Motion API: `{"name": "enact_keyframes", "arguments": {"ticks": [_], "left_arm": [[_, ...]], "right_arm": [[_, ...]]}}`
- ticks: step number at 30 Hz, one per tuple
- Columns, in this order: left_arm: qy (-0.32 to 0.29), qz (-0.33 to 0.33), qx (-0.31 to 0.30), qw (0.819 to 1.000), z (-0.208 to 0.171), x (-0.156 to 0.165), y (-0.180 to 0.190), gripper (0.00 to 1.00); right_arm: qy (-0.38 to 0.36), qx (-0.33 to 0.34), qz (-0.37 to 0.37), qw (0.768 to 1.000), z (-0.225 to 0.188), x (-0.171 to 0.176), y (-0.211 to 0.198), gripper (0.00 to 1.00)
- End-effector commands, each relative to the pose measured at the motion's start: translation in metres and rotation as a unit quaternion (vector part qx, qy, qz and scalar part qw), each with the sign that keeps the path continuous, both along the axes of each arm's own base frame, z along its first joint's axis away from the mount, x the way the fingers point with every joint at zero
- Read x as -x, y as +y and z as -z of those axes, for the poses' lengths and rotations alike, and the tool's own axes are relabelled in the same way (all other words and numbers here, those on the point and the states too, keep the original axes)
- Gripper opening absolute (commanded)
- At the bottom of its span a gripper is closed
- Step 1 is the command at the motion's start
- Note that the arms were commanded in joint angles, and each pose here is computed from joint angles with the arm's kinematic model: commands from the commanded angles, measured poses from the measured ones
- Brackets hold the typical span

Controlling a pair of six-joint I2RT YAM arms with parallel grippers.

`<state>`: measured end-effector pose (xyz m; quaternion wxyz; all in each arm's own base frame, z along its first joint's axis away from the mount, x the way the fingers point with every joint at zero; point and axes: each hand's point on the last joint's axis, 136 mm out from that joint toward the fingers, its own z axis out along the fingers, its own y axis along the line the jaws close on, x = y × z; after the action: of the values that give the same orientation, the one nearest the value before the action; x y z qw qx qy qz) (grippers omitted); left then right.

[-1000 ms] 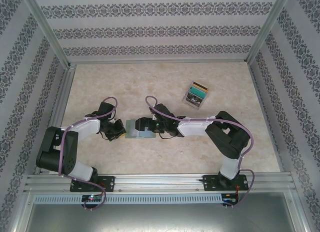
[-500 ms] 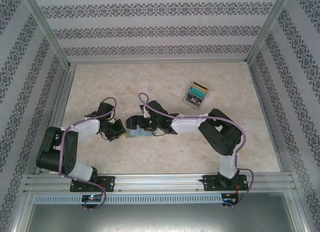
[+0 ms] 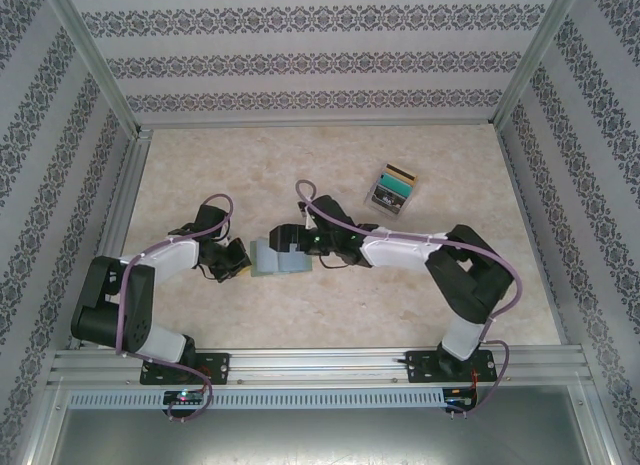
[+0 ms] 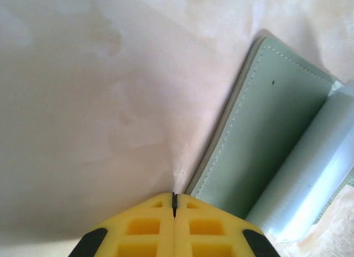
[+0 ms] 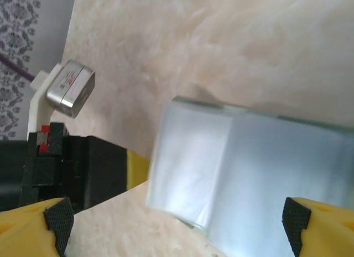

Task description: Take the credit cards out of the card holder

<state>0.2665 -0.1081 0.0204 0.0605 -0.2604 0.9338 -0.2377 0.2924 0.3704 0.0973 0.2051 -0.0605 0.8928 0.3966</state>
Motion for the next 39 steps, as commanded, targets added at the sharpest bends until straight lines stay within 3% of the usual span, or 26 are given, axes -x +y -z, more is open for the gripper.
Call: {"name": "enact_keyframes", "arguments": {"ticks": [1, 3, 4, 6, 9, 10, 16, 19, 23, 30, 34, 39], "left_arm": [[-0.027, -0.003, -0.021, 0.999, -0.019, -0.008, 0.008, 0.05], [-0.048, -0.007, -0.037, 0.998, -0.032, -0.012, 0.014, 0.14], [-0.062, -0.010, -0.049, 0.997, -0.041, -0.015, 0.019, 0.24], [-0.092, -0.020, -0.082, 0.992, -0.061, -0.020, 0.032, 0.49], [-0.140, -0.054, -0.157, 0.976, -0.095, -0.025, 0.062, 0.96], [-0.158, -0.072, -0.189, 0.967, -0.107, -0.026, 0.076, 1.00], [-0.262, -0.100, -0.341, 0.897, -0.152, -0.035, 0.129, 0.99], [-0.262, -0.100, -0.427, 0.860, -0.150, -0.036, 0.154, 0.99], [-0.271, -0.046, -0.487, 0.829, -0.137, -0.056, 0.163, 0.99], [-0.333, -0.050, -0.471, 0.815, -0.099, -0.093, 0.166, 0.99], [-0.362, -0.063, -0.469, 0.803, -0.089, -0.108, 0.170, 0.99], [-0.395, -0.062, -0.426, 0.812, -0.080, -0.120, 0.168, 0.99]], "right_arm": [[-0.027, 0.049, 0.021, 0.998, 0.004, 0.001, -0.033, 0.98], [-0.056, 0.064, 0.039, 0.996, -0.007, -0.002, -0.050, 0.98], [-0.078, 0.075, 0.046, 0.993, -0.015, -0.003, -0.060, 0.98], [-0.123, 0.106, 0.063, 0.985, -0.030, -0.006, -0.083, 0.98], [-0.189, 0.156, 0.093, 0.965, -0.054, -0.011, -0.124, 0.98], [-0.209, 0.170, 0.106, 0.957, -0.061, -0.012, -0.140, 0.98], [-0.314, 0.267, 0.187, 0.892, -0.079, -0.021, -0.236, 0.98], [-0.328, 0.315, 0.226, 0.861, -0.072, -0.026, -0.285, 0.98], [-0.314, 0.362, 0.286, 0.830, -0.059, -0.036, -0.344, 0.98], [-0.320, 0.300, 0.369, 0.819, -0.045, -0.064, -0.398, 0.98], [-0.323, 0.292, 0.359, 0.826, -0.031, -0.086, -0.398, 0.98], [-0.343, 0.264, 0.303, 0.849, -0.014, -0.102, -0.377, 0.98]]}}
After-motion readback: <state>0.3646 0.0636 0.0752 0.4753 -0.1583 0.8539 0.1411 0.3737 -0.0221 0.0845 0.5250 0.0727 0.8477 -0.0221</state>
